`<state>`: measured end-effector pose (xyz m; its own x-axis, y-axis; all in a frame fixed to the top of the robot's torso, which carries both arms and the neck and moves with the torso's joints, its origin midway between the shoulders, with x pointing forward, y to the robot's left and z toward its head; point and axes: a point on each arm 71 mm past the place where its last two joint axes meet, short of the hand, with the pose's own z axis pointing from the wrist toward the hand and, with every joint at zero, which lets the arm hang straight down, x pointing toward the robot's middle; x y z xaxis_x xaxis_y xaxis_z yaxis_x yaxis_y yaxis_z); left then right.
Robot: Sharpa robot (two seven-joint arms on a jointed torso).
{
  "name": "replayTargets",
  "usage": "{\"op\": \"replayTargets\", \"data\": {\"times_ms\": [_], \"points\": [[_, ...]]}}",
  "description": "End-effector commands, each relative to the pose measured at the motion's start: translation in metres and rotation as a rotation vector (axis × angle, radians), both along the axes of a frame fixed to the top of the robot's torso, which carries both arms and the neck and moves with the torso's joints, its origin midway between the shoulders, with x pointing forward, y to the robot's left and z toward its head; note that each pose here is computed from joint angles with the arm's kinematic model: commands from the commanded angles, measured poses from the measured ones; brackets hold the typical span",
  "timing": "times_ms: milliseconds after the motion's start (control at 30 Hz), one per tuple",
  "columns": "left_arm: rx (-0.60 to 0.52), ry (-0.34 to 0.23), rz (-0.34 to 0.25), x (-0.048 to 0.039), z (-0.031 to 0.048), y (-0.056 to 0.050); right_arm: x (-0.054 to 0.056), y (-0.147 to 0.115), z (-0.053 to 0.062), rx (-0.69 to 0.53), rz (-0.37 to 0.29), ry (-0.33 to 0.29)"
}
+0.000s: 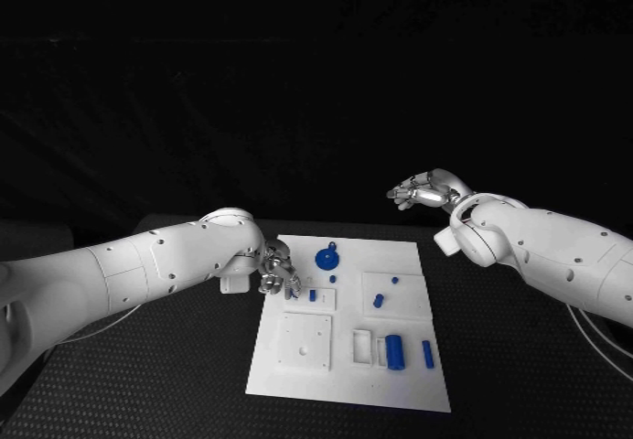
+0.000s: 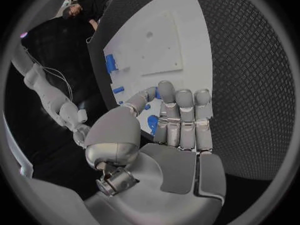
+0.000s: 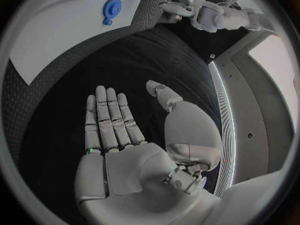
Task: Assemble the parts on the task board
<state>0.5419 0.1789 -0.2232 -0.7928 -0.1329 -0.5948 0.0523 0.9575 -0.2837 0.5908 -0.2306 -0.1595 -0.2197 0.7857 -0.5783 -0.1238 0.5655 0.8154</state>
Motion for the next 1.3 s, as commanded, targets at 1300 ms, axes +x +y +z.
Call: {"op": "replayTargets", "data": {"times_ms": [1300], "points": [[0.06,-0.051,-0.021,0.0023,-0.01,-0.005,0.0,0.003,-0.001,0.002,0.016,0.004]]}}
